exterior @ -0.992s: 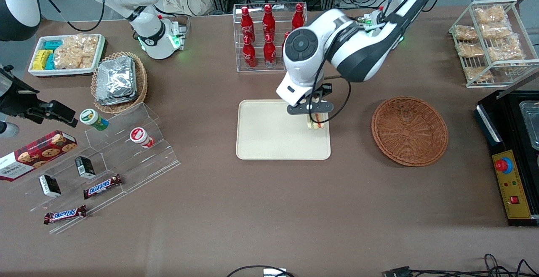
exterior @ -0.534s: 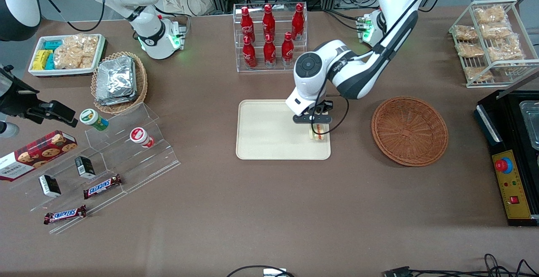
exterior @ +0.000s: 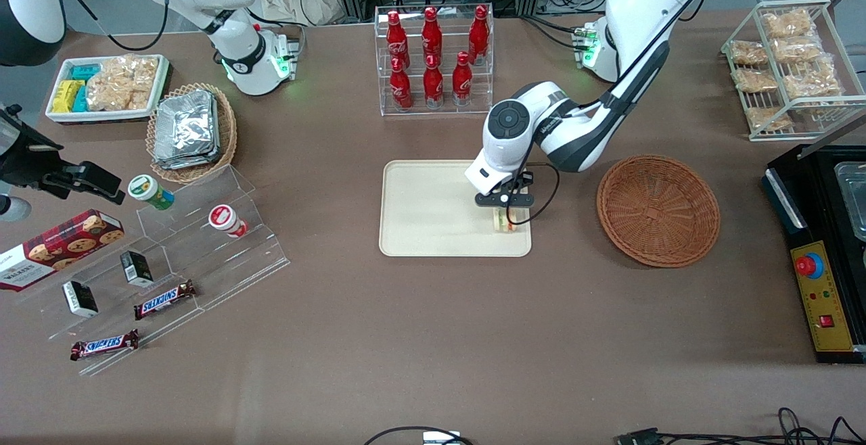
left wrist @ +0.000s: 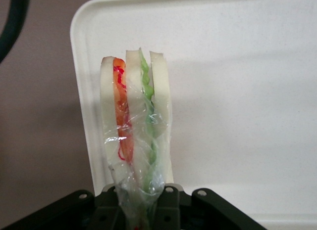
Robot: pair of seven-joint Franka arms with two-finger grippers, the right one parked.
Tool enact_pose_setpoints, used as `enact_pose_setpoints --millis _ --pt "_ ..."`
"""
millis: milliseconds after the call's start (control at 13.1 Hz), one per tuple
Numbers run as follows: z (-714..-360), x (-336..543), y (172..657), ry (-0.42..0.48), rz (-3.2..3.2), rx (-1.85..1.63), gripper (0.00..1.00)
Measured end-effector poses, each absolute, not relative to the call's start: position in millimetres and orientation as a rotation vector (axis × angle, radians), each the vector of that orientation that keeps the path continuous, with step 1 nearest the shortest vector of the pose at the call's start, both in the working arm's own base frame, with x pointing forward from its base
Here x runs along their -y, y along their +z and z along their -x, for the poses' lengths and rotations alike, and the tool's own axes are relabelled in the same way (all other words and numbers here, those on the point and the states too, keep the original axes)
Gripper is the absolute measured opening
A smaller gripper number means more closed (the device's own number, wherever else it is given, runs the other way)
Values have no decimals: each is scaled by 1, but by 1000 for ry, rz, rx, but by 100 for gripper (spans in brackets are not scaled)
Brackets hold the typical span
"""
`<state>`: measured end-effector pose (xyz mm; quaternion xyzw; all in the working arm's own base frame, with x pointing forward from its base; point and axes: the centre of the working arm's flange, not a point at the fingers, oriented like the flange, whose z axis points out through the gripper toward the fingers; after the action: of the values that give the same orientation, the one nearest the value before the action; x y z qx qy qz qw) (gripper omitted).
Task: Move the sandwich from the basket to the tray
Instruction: 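Carry the sandwich over the cream tray and lower it, then open the left gripper to release the sandwich and raise it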
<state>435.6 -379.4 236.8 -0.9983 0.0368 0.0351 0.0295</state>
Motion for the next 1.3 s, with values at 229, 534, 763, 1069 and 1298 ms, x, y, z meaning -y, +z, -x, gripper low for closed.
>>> enact_pose_setpoints --millis 229,534,763,1069,1298 --pt "-437 374 226 117 3088 -98 23" --pt "-438 372 224 121 3087 -93 64" --pt "-438 372 224 121 3087 -93 95" --pt "-438 372 224 121 3087 -92 100" --pt "-445 372 231 104 3092 -77 100"
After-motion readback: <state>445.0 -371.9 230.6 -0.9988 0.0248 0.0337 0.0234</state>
